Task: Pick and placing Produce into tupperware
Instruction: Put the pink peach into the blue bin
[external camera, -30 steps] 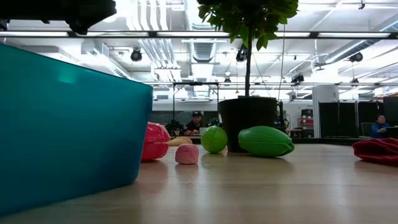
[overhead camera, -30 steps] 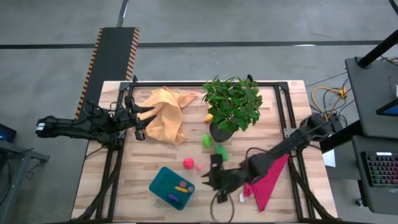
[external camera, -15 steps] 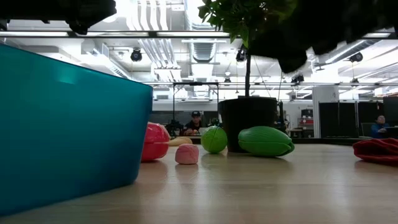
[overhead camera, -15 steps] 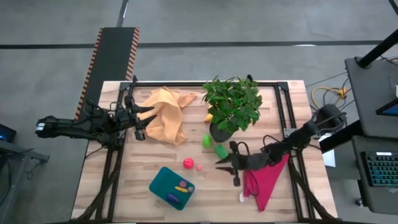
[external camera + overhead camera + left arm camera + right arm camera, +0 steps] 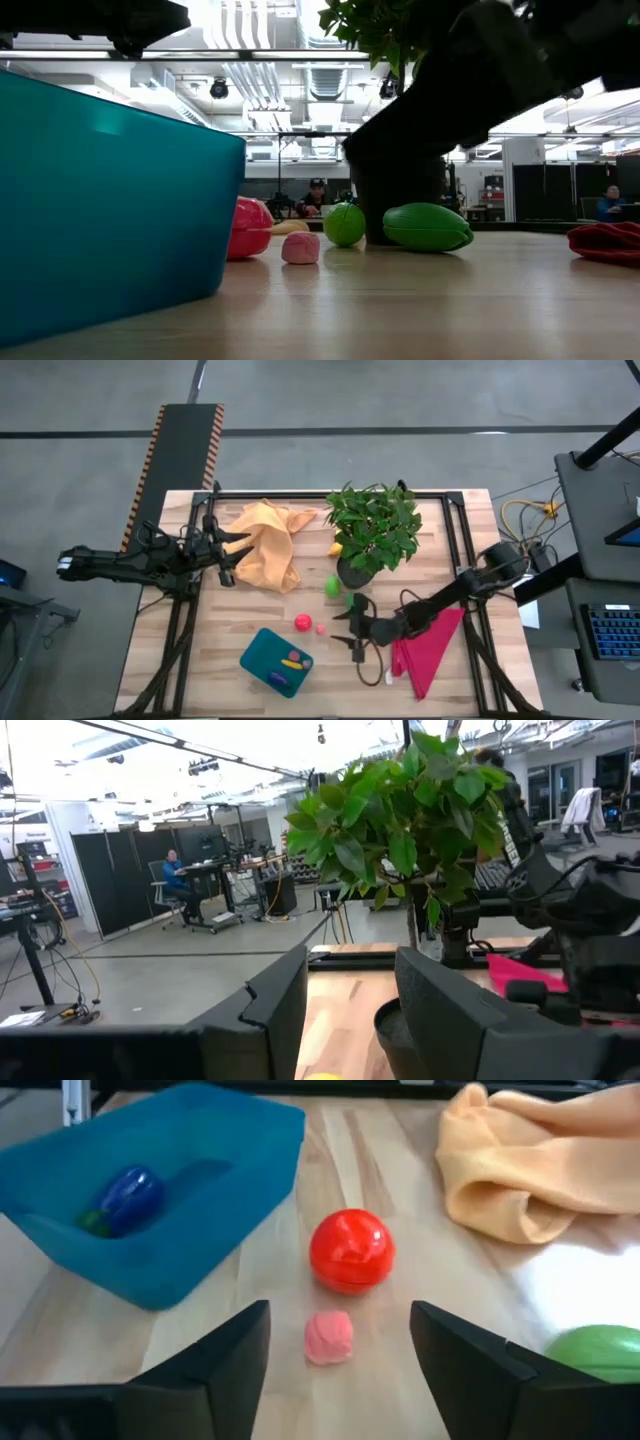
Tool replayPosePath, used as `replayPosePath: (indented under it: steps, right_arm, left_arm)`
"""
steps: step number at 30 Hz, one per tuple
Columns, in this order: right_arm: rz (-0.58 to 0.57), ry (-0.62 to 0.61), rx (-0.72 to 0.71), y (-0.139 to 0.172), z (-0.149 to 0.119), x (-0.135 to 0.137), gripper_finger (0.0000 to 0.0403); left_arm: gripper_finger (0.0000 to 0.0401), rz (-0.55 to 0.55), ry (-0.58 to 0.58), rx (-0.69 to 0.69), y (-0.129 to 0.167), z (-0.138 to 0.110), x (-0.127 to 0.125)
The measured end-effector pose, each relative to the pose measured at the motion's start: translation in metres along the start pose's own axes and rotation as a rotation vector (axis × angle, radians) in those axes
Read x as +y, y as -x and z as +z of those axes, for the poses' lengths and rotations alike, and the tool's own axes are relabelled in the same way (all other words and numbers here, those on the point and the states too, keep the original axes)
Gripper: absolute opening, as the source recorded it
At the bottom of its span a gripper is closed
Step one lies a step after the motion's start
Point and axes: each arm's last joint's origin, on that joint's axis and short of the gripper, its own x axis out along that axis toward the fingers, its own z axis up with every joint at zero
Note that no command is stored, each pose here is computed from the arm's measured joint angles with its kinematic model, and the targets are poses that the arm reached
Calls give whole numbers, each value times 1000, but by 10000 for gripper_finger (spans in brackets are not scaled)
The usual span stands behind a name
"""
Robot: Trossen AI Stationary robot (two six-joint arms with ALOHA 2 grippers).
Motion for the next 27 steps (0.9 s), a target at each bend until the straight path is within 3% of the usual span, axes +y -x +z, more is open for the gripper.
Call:
replayPosePath:
  steps: [15,27]
  right_arm:
    - [-57,-25,75,-47,-23,1,232]
    - [-47,-14,134,-58,-23,7,230]
  left_arm:
    - [140,9,14,-41,0,4,1]
    - [140,8,11,-37,0,4,1]
